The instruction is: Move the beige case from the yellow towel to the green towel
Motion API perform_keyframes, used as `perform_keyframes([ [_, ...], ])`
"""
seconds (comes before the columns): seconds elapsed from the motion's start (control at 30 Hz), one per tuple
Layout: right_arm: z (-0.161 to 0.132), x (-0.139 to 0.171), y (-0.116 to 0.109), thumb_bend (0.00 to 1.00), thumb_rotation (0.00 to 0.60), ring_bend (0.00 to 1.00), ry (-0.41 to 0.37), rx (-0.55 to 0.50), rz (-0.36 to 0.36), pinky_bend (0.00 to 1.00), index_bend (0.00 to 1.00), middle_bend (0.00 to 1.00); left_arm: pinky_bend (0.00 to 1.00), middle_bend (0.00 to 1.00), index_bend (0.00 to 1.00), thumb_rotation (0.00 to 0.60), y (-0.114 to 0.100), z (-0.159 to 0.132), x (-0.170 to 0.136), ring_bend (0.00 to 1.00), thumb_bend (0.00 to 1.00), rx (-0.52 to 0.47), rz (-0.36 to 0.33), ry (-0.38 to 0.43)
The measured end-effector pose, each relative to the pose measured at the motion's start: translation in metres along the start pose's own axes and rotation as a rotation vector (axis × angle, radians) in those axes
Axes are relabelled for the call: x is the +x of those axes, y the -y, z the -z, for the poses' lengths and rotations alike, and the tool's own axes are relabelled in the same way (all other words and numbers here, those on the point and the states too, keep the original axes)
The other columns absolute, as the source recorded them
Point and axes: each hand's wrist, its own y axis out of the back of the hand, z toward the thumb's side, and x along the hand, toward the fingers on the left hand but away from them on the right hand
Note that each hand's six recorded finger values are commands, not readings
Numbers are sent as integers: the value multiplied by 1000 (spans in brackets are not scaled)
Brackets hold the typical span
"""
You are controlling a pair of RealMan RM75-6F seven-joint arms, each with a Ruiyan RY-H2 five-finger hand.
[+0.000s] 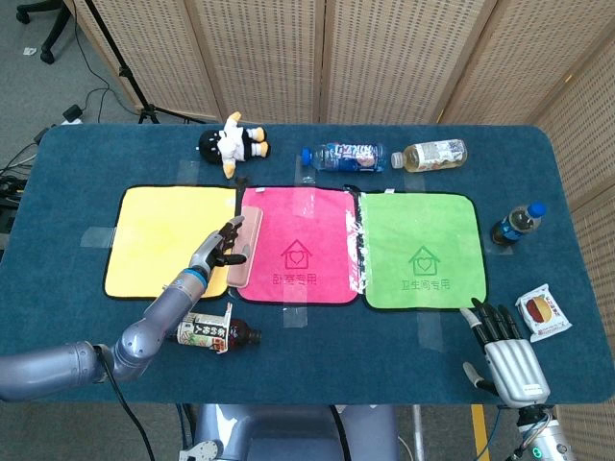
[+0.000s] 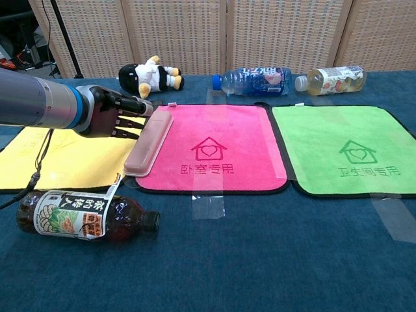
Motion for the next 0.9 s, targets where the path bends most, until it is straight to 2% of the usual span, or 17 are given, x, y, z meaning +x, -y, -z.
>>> perform_keyframes([
  [0.5, 2, 0, -3, 345, 600, 0, 5, -6, 10, 0, 69, 0, 21, 0, 0, 600, 19, -2, 8, 0, 574, 4, 23, 0],
  [0.9, 3, 0, -3, 344, 600, 0, 8, -7, 9, 0, 69, 0, 21, 0, 0, 600, 36, -10, 13, 0, 570, 37, 30, 42],
])
